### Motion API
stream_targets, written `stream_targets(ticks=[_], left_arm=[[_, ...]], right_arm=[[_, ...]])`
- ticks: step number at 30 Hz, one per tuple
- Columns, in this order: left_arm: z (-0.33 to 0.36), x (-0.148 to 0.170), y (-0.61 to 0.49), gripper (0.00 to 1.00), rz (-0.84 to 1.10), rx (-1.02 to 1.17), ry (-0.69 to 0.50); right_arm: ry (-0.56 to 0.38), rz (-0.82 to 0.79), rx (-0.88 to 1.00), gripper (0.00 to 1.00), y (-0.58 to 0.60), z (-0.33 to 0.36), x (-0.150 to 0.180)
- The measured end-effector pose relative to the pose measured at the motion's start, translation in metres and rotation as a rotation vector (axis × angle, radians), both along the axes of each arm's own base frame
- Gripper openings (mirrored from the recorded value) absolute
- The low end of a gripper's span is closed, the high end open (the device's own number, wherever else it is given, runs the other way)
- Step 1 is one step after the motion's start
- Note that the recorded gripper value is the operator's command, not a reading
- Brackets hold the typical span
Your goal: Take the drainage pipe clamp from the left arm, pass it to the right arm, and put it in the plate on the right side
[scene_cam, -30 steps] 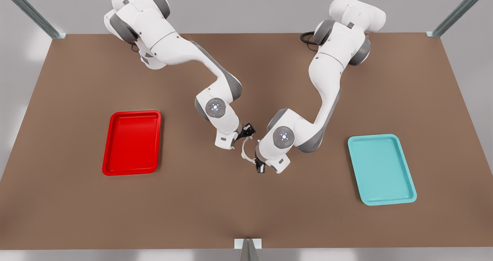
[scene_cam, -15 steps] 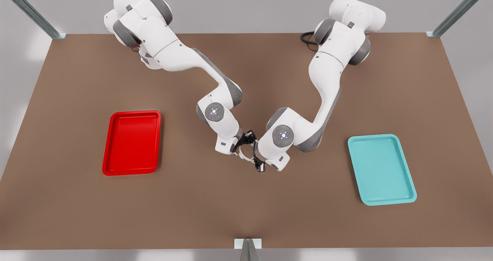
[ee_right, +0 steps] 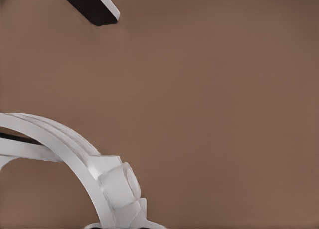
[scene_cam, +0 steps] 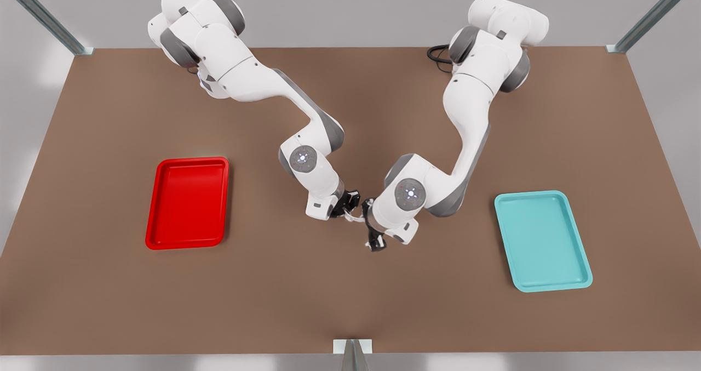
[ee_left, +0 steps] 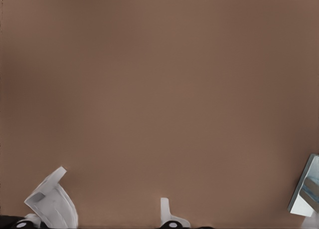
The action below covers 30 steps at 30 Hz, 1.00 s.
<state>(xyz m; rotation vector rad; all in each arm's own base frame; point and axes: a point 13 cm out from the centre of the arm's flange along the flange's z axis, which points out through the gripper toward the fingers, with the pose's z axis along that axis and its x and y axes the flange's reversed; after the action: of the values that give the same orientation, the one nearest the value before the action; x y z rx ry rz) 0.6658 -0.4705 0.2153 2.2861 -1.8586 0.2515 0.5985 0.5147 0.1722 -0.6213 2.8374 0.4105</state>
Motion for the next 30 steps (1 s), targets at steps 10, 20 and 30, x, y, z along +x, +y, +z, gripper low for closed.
stream_targets(ticks=[10,20,30], left_arm=[[0.117,0.035,0.125,1.00,0.061,0.001,0.009],[0.185,-0.058,0.361,1.00,-0.567,0.262,0.108],[0.244,-0.041,0.388,1.00,-1.099,0.198,-0.080]], right_arm=[[0.009,-0.008,-0.009,0.21,-0.004,-0.006,-0.001],[0.118,-0.297,-0.184,0.21,-0.313,-0.032,0.053],[0.266,-0.309,-0.398,0.21,-0.540,-0.013,-0.024]])
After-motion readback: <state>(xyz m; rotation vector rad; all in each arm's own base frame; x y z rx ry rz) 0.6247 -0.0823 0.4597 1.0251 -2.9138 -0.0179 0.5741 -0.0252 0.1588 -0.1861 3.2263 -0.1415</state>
